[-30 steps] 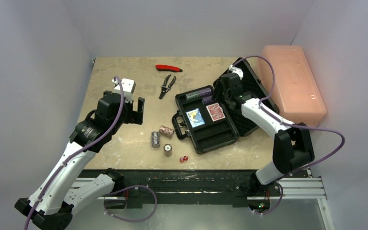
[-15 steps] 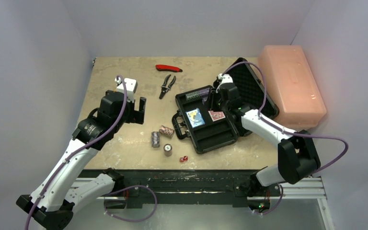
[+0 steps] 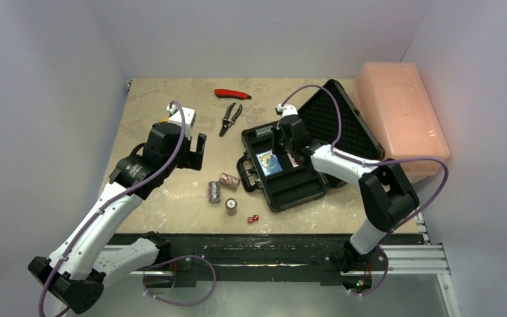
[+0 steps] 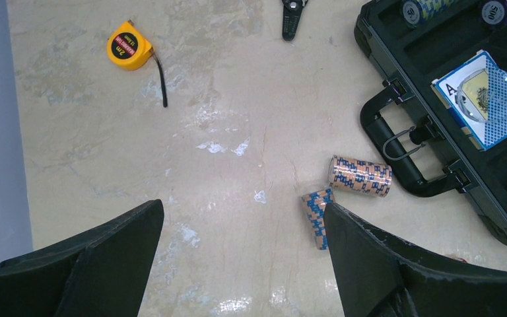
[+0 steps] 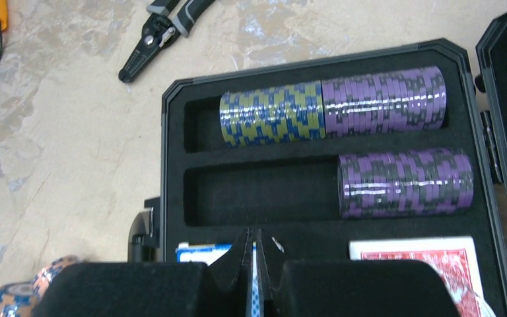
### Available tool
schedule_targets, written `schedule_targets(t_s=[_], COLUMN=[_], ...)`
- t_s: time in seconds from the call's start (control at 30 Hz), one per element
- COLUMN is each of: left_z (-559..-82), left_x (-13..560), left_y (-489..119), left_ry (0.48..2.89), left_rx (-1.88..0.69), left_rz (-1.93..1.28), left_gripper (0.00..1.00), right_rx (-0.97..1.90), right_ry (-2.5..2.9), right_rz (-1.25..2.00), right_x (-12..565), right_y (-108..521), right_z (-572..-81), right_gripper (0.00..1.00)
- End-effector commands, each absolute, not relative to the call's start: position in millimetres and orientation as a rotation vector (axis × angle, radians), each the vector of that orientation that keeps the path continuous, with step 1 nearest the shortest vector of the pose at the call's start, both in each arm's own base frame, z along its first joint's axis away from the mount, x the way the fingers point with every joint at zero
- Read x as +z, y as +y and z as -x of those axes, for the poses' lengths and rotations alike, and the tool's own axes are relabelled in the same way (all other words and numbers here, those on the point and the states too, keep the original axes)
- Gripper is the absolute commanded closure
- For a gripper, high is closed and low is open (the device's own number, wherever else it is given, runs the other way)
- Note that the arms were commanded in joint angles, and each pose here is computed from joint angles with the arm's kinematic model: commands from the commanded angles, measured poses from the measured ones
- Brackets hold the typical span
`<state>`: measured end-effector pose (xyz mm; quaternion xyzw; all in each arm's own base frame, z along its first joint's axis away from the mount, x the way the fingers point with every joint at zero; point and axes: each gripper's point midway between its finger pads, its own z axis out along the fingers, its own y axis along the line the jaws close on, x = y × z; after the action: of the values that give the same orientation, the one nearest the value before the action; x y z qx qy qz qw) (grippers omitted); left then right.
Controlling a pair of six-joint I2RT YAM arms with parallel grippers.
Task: Pack up texas hold em set
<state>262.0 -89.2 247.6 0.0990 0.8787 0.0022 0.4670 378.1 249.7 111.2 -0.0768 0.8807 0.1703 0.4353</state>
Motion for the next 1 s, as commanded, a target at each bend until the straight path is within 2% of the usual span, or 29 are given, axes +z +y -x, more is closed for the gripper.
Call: schedule_targets(t_s=[0.0,0.37,0.63,0.97], left_z=[-267,-268,-267,-266], left_x=[254,251,252,252], left_y=[-91,-94,-95,-95], left_ry=[2.137,2.150,2.148,2.146], left_rx=[-0.003,-0.010,-0.018,-0.026], left_rz=[-0.246,-0.259,-0.260,-0.261], left_gripper=[0.09,0.09,0.09,0.09], right_rx=[0.378,0.182,-0.042,-0.053], right_ry=[2.124,2.199,2.241,2.238], right_rz=[0.155,0.068,0.057,0.062], right_x=[135,104,88,95], right_y=[254,239,204,198], right_z=[-407,-430,-437,-437], right_gripper=[0.94,0.98,0.99,0.97])
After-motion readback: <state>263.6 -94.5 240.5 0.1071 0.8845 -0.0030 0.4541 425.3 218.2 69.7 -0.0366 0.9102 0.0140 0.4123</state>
